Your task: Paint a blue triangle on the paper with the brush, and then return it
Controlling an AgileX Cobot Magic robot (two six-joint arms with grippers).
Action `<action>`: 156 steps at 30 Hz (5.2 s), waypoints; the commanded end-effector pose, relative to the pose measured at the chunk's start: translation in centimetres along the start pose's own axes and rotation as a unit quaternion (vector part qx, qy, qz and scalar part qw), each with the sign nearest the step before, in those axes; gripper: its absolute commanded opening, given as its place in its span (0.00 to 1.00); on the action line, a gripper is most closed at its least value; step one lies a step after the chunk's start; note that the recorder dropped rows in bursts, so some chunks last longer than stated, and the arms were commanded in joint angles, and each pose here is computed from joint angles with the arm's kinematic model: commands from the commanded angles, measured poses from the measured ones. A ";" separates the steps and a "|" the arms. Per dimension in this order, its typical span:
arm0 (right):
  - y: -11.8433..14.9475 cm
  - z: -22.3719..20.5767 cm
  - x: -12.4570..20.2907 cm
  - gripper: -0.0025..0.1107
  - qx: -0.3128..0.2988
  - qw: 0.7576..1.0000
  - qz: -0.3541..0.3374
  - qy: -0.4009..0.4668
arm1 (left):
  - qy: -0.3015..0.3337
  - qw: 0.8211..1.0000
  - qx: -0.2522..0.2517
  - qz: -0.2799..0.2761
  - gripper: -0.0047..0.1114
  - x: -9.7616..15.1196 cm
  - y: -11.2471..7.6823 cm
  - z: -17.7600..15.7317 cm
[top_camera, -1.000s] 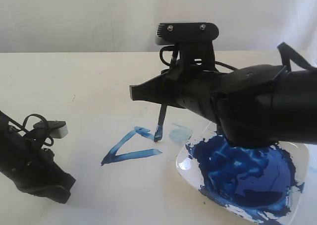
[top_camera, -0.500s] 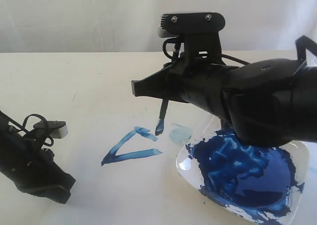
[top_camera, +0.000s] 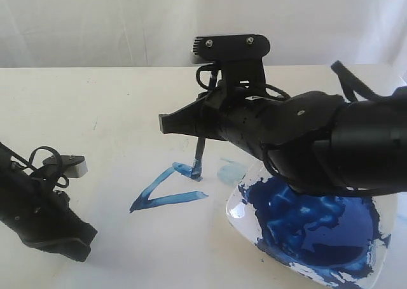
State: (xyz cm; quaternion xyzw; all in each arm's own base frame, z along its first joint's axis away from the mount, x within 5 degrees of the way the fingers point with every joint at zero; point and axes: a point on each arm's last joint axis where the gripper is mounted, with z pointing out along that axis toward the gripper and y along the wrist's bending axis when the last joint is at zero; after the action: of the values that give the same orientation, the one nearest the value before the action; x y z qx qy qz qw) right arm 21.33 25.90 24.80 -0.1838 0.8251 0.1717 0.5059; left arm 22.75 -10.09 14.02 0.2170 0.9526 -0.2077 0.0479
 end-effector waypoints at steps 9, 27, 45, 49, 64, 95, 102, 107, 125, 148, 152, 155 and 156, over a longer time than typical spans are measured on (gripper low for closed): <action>-0.5 -0.9 0.0 0.02 0.016 0.999 -0.010 0.028 | 0.005 1.000 0.009 -0.006 0.04 0.2 -0.1 0.0; -1.1 -2.7 -0.9 0.02 0.021 0.999 -0.027 0.031 | 0.005 1.000 0.011 -0.008 0.04 0.2 -0.2 0.0; -0.7 -2.7 -0.7 0.02 -0.002 0.999 -0.033 0.034 | 0.004 1.000 0.014 -0.012 0.04 0.2 -0.2 0.0; -0.7 -2.6 -0.8 0.02 -0.003 0.999 -0.020 0.026 | 0.005 1.000 0.015 -0.012 0.04 0.2 -0.2 0.0; -0.8 -1.4 0.2 0.02 0.019 0.999 -0.023 0.040 | 0.005 1.000 0.016 -0.012 0.04 0.2 -0.3 0.0; -1.5 -6.5 -4.5 0.02 -0.015 0.998 0.009 -0.067 | 0.004 1.000 0.015 -0.012 0.04 0.2 -0.3 0.0; -2.5 -7.7 -5.3 0.02 0.023 0.995 -0.024 -0.089 | -0.017 0.999 0.030 0.042 0.04 -1.4 -1.6 -2.8; -3.4 -8.4 -5.0 0.02 0.060 0.996 -0.013 -0.063 | -0.049 0.994 0.031 0.091 0.04 -2.7 -3.1 -6.3; -6.9 -21.3 -9.6 0.02 -0.015 0.969 0.004 -0.246 | -0.150 0.983 0.062 0.088 0.04 -2.9 -5.4 -9.7; -11.8 -20.9 -8.0 0.02 0.332 0.927 -0.131 -0.113 | -0.140 0.983 0.058 0.106 0.04 -2.7 -5.3 -9.7; -11.1 -18.7 -7.4 0.02 0.340 0.922 -0.168 -0.077 | -0.136 0.983 0.060 0.107 0.04 -2.6 -5.4 -9.6; -10.4 -16.7 -6.7 0.02 0.343 0.918 -0.195 -0.049 | -0.135 0.983 0.061 0.107 0.04 -2.6 -5.4 -9.6; -10.2 -16.0 -6.4 0.02 0.344 0.916 -0.205 -0.038 | -0.134 0.983 0.063 0.107 0.04 -2.6 -5.4 -9.6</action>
State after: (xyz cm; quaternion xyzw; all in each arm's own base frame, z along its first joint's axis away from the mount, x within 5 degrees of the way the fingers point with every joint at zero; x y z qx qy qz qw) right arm 15.84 9.30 37.59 -0.1308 0.7569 -0.1968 0.6093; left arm 23.03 -11.40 24.77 0.2893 0.8981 -0.2742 0.1856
